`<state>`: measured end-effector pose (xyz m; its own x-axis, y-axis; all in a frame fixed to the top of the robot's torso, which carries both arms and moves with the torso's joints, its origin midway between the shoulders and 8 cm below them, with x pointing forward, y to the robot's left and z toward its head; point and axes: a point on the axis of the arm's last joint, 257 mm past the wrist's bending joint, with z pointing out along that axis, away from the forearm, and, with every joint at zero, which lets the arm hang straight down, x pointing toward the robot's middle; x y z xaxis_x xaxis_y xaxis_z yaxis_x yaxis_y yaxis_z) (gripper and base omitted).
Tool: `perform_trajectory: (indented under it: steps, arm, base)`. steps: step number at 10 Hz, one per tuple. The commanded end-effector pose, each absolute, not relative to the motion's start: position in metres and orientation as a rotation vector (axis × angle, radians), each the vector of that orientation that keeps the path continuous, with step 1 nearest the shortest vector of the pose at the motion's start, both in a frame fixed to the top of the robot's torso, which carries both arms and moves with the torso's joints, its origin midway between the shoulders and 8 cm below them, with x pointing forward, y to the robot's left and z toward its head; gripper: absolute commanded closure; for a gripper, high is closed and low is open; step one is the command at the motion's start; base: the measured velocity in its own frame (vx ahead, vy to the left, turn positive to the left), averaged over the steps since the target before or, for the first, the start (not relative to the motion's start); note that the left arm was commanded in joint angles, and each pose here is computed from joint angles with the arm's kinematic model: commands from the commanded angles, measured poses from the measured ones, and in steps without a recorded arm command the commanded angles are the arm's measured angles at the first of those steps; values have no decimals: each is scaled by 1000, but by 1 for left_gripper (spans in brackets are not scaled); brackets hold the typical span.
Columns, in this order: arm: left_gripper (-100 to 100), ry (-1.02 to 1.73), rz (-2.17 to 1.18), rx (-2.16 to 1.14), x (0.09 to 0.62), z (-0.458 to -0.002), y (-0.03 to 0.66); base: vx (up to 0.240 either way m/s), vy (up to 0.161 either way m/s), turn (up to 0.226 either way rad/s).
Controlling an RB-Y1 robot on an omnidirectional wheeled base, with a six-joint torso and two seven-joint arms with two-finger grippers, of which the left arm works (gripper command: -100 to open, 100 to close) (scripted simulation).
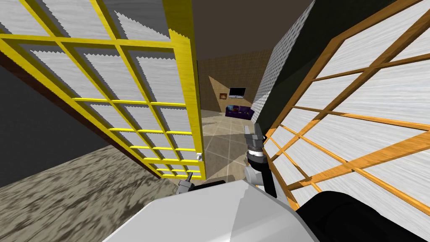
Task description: Push the door open
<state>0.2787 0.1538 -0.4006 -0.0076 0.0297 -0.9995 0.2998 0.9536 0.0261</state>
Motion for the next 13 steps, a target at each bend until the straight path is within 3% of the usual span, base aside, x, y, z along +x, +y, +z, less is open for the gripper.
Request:
perform_trajectory:
  steps: [1, 5, 12, 13]
  arm:
    - [-100, 1571, -191, 239, 279, -401, 165]
    - [-100, 1572, -165, 220, 283, -401, 174]
    - [-100, 1568, -157, 205, 298, -400, 173]
    - [100, 1568, -157, 205, 298, -400, 173]
  base:
    - [-87, -147, 208]
    - [-23, -93, 70]
    - [176, -43, -11]
    - [-12, 3, 5]
